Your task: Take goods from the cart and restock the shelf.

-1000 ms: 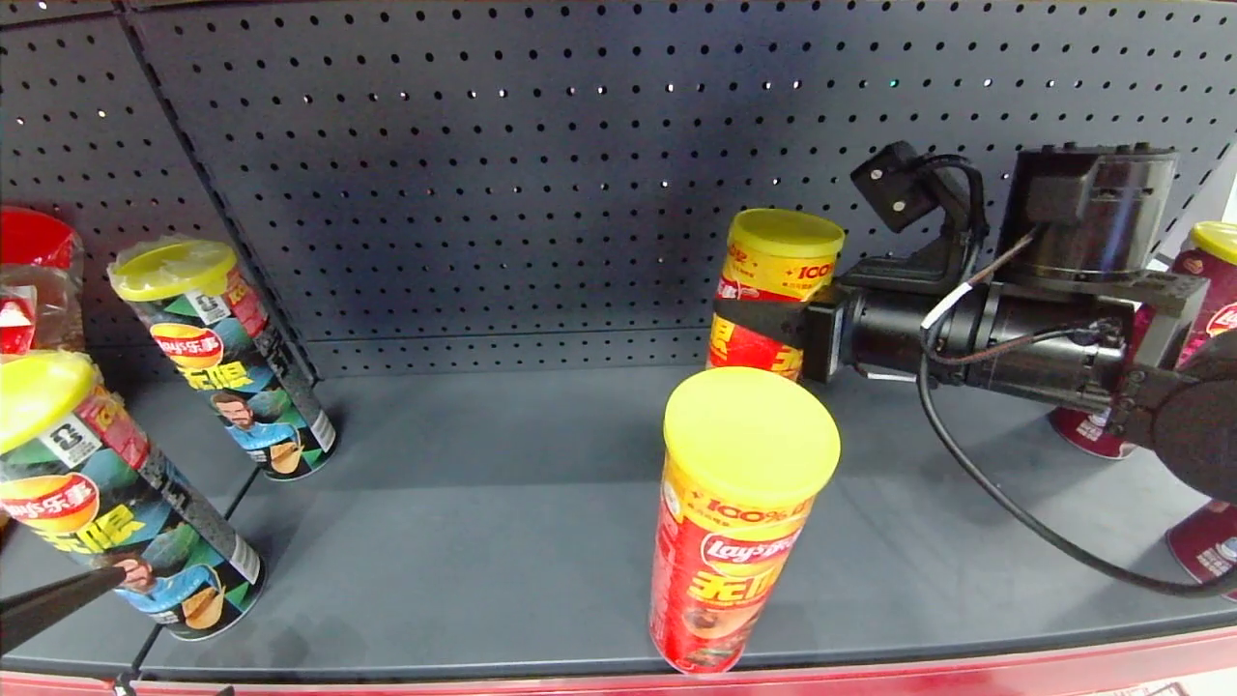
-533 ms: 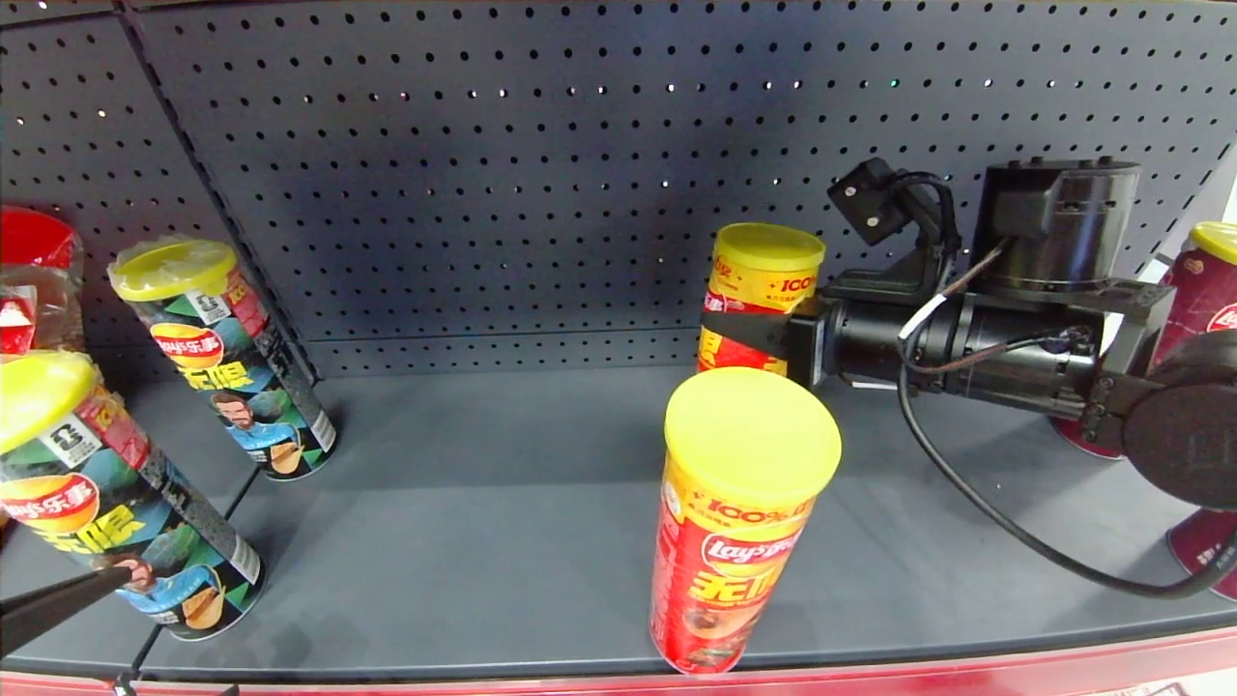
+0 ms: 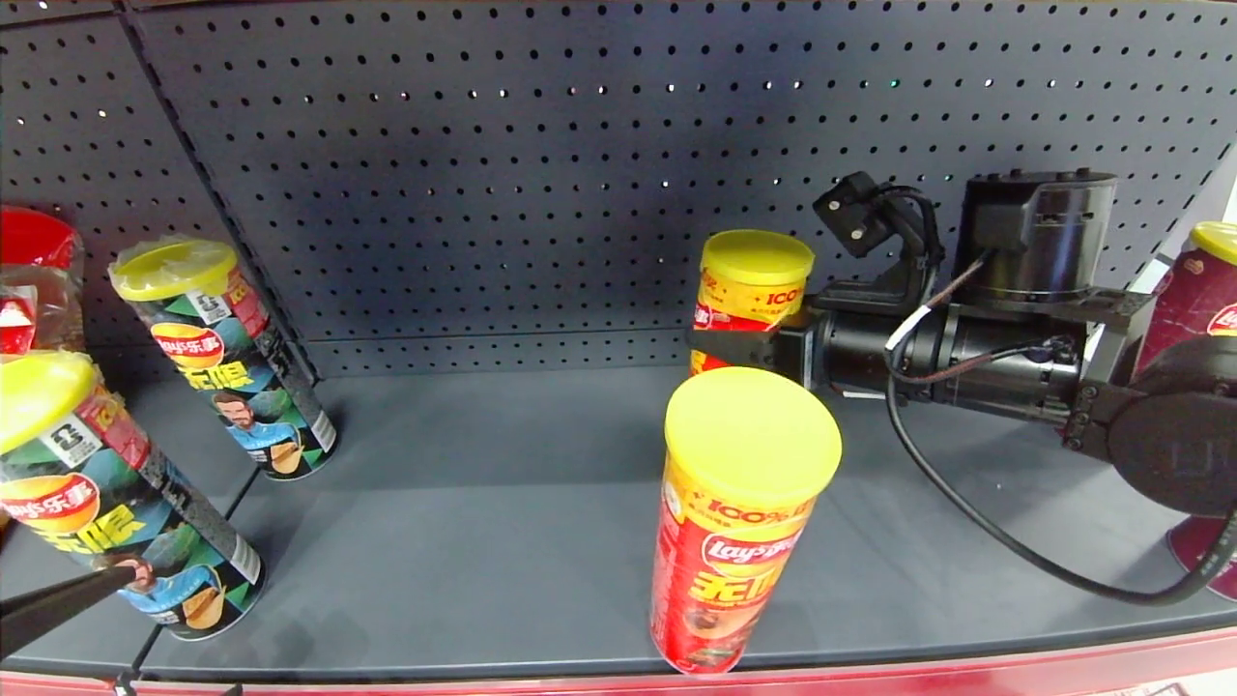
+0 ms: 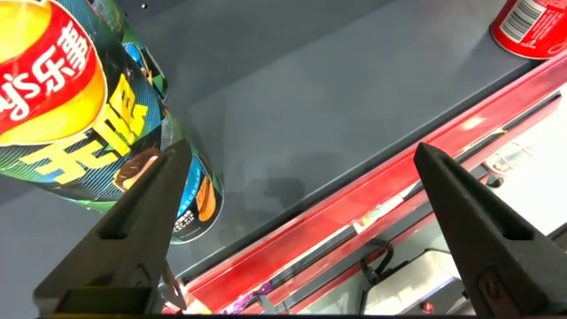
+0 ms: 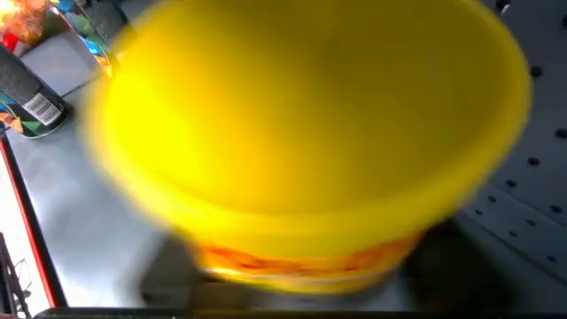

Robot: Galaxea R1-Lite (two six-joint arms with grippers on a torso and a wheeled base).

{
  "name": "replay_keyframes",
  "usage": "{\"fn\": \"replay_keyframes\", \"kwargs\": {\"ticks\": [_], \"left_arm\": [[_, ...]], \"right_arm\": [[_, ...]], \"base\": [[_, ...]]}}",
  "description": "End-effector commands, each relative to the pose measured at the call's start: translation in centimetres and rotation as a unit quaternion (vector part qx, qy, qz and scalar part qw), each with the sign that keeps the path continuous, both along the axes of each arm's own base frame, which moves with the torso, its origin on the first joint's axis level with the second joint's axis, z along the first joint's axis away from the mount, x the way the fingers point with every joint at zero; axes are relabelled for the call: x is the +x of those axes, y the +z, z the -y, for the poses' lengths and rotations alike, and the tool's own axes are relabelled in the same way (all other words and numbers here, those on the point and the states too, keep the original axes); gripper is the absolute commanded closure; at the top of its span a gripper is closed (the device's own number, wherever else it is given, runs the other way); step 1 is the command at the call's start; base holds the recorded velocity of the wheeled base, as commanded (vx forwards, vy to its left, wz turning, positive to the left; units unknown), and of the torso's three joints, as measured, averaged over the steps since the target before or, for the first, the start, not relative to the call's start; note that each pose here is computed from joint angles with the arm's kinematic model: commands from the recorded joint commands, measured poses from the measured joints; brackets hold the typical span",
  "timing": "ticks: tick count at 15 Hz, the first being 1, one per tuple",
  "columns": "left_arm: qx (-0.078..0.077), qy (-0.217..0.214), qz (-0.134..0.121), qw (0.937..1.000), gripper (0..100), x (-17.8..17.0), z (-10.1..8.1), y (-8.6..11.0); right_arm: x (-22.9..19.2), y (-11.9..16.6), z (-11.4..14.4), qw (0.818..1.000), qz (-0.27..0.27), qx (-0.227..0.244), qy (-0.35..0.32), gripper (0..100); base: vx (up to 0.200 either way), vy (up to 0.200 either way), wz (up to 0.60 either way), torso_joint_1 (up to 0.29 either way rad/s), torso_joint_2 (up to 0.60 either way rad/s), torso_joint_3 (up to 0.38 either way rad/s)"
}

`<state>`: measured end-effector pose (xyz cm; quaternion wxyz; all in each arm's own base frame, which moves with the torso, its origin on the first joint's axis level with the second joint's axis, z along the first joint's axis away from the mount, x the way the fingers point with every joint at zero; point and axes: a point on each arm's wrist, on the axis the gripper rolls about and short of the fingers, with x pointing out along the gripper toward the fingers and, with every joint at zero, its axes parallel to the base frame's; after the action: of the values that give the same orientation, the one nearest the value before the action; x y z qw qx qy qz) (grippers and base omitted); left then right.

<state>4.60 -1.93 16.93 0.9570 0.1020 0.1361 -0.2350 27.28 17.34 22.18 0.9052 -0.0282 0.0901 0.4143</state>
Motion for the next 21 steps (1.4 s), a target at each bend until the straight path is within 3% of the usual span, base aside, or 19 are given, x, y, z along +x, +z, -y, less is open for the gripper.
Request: {"fn": "replay_keyframes", "kwargs": {"ticks": [1,11,13,19,21], "left_arm": [[0.001,-0.001,-0.003,1.0,0,0.1,0.0,0.0],[0.003,0.0,-0.011,0.9999,0,0.3,0.1,-0.2],[0.013,0.0,-0.01,0.9999,0,0.5,0.2,-0.1],[0.019,0.005,-0.003,0.9998,0,0.7,0.2,0.1],[0.02,0.005,-0.002,0.9998,0,0.7,0.2,0.1]], "right_arm": [[-0.4,0.2,0.2,1.0,0.0,0.004,-0.001,0],[-5.0,0.0,3.2,0.999,-0.007,-0.003,-0.031,0],[-7.1,-0.6,4.8,0.999,-0.009,-0.009,-0.053,0],[-11.4,-1.7,7.6,0.998,-0.008,-0.01,-0.066,0],[-12.0,-1.8,8.1,0.997,-0.003,-0.01,-0.078,0]], "base": [[0.0,0.0,0.0,0.0,0.0,0.0],[0.0,0.0,0.0,0.0,0.0,0.0],[0.0,0.0,0.0,0.0,0.0,0.0],[0.0,0.0,0.0,0.0,0.0,0.0],[-0.2,0.0,0.0,0.002,0.0,0.002]]}}
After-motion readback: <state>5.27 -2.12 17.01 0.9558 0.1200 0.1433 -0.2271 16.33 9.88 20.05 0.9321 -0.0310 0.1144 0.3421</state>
